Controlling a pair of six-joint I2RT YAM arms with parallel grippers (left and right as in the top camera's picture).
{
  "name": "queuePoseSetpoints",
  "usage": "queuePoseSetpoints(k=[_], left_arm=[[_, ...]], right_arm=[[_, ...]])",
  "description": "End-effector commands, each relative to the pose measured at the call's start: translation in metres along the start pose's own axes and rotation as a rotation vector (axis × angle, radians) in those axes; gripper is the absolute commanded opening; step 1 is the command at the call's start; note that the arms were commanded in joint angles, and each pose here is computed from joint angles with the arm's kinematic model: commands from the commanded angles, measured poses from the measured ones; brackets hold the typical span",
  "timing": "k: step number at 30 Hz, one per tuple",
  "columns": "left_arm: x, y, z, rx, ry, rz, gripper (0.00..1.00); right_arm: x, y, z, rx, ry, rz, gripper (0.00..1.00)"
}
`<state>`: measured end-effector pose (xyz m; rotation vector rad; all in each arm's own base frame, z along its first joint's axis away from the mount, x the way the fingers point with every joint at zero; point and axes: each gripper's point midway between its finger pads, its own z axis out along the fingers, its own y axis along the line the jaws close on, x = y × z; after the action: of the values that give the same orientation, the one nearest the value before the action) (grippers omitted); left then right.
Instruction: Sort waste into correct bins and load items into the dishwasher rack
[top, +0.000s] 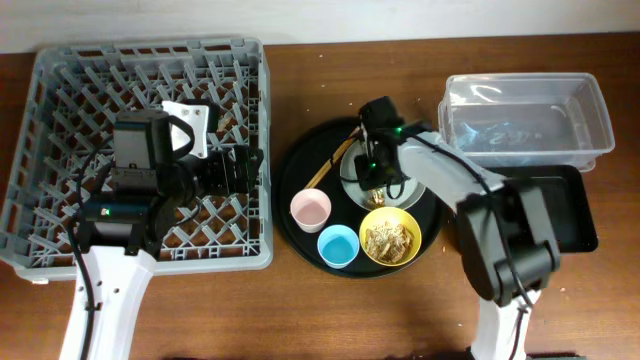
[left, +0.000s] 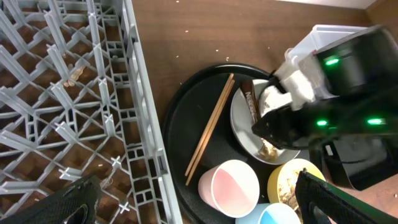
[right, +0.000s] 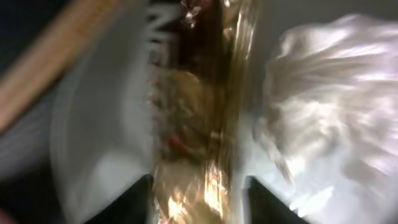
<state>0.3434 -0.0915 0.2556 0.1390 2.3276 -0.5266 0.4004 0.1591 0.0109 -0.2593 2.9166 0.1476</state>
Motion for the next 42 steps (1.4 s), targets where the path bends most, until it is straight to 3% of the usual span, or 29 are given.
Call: queuePoseSetpoints(k=[1,2,4,5,6,7,9,12,13,14,17,19,20,23,26,27,28,29,32,34,36,38,39,40,41,42], left_arm=[[-0.006,-0.004,-0.003,0.015,-0.014,0.0,0.99],[-0.006,-0.004,-0.003,0.015,-0.014,0.0,0.99],[-0.006,-0.004,-0.003,0.015,-0.014,0.0,0.99],[-0.006,-0.004,-0.003,0.015,-0.014,0.0,0.99],[-0.006,-0.004,-0.003,0.015,-0.014,0.0,0.99],[-0.006,-0.004,-0.003,0.015,-0.014,0.0,0.99],[-0.006,-0.004,-0.003,0.015,-0.014,0.0,0.99],[-0.006,-0.004,-0.003,0.015,-0.014,0.0,0.99],[-0.006,-0.004,-0.003,0.015,-0.014,0.0,0.99],[-0.006,-0.004,-0.003,0.015,-0.014,0.0,0.99],[-0.005,-0.004,-0.003,0.014,-0.01,-0.001,0.99],[-0.005,-0.003,-0.003,0.012,-0.01,-0.001,0.99],[-0.004,-0.003,-0.003,0.011,-0.008,-0.002,0.99],[-0.004,-0.003,-0.003,0.011,-0.008,-0.002,0.99],[-0.004,-0.003,-0.003,0.011,-0.008,-0.002,0.99],[-0.004,-0.003,-0.003,0.011,-0.008,-0.002,0.99],[-0.004,-0.003,-0.003,0.011,-0.008,-0.002,0.99],[-0.004,-0.003,-0.003,0.011,-0.008,-0.002,0.99],[-0.004,-0.003,-0.003,0.011,-0.008,-0.002,0.99],[-0.004,-0.003,-0.003,0.011,-0.008,-0.002,0.99],[-0.004,-0.003,-0.003,0.011,-0.008,-0.002,0.99],[-0.004,-0.003,-0.003,0.011,-0.008,-0.002,0.99],[-0.004,-0.003,-0.003,0.011,-0.008,-0.002,0.99],[-0.004,-0.003,-0.003,0.011,-0.008,-0.002,0.99],[-0.004,-0.003,-0.003,0.011,-0.008,-0.002,0.99],[-0.004,-0.003,-0.003,0.011,-0.008,-0.002,0.99]], right_arm=[[-0.002,-0.004,0.003,0.035,-0.005,0.01,0.11],[-0.006,-0.004,-0.012,0.034,-0.015,0.027,0.04],[-0.03,0.001,-0.078,0.007,-0.13,0.031,0.04],[-0.046,-0.009,-0.132,-0.007,-0.242,0.093,0.04],[-0.051,-0.021,-0.154,-0.011,-0.294,0.15,0.04],[-0.057,-0.063,-0.188,-0.005,-0.379,0.331,0.04],[-0.055,-0.129,-0.197,-0.021,-0.4,0.514,0.04],[-0.059,-0.238,-0.172,0.026,-0.464,0.86,0.04],[-0.075,-0.247,-0.164,-0.084,-0.502,0.833,0.63],[-0.087,-0.239,-0.17,-0.147,-0.537,0.743,0.68],[-0.096,-0.183,-0.214,-0.266,-0.561,0.548,0.68],[-0.082,-0.115,-0.207,-0.307,-0.453,0.341,0.63],[-0.059,-0.083,-0.174,-0.162,-0.306,0.265,0.64],[-0.057,-0.058,-0.103,0.161,-0.219,0.123,0.66],[-0.056,-0.064,-0.023,0.196,-0.127,0.116,0.74],[-0.054,-0.066,-0.015,0.199,-0.114,0.118,0.73],[-0.056,-0.066,-0.009,0.199,-0.116,0.118,0.55],[-0.055,-0.062,-0.008,0.178,-0.113,0.116,0.04],[-0.061,-0.047,-0.042,0.096,-0.124,0.12,0.04],[-0.088,-0.063,-0.135,0.063,-0.291,0.213,0.04],[-0.1,-0.113,-0.19,0.077,-0.439,0.36,0.04],[-0.101,-0.188,-0.19,0.136,-0.479,0.512,0.04],[-0.102,-0.212,-0.18,0.153,-0.482,0.549,0.08],[-0.102,-0.223,-0.17,0.137,-0.466,0.513,0.7],[-0.098,-0.217,-0.176,0.062,-0.455,0.487,0.81],[-0.093,-0.204,-0.196,-0.003,-0.462,0.478,0.82]])
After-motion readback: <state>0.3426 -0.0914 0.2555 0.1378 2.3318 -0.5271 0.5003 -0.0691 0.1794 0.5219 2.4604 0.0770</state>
